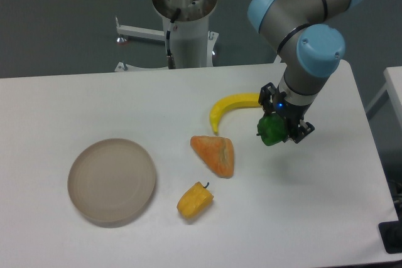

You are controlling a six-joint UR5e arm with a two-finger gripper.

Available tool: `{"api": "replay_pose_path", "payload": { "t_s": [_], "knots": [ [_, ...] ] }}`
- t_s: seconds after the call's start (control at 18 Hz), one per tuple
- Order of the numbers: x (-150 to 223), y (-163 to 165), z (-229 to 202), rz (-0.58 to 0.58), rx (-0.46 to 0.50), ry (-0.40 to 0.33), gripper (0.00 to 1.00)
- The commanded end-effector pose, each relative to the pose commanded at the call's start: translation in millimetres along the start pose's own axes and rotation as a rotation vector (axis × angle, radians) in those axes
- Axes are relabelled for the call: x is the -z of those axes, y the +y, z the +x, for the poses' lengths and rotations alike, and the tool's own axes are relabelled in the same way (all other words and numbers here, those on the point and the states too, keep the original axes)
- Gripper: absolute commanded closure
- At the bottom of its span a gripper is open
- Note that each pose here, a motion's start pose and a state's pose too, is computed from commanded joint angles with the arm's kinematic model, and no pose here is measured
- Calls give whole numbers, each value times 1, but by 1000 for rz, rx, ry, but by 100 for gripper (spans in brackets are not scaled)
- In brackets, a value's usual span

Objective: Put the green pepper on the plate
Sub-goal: 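Carry the grasped green pepper over to the beige plate and lower it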

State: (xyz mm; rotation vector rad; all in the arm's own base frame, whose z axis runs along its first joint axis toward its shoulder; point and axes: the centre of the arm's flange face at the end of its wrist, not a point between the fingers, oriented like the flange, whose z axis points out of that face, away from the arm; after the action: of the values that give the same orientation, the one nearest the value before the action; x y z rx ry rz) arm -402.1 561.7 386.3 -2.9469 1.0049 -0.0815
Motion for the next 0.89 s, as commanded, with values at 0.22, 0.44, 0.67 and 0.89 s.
{"api": "replay_pose_path", "payload": {
  "t_s": [0.22, 0.44, 0.67, 0.89],
  "knots": [
    [2, -1, 0, 3, 3, -4, 55],
    [14, -23, 18, 72, -15, -6, 54],
    [27, -68, 46, 81, -11, -19, 55],
    [26, -124, 74, 82, -23, -10, 55]
  ]
}}
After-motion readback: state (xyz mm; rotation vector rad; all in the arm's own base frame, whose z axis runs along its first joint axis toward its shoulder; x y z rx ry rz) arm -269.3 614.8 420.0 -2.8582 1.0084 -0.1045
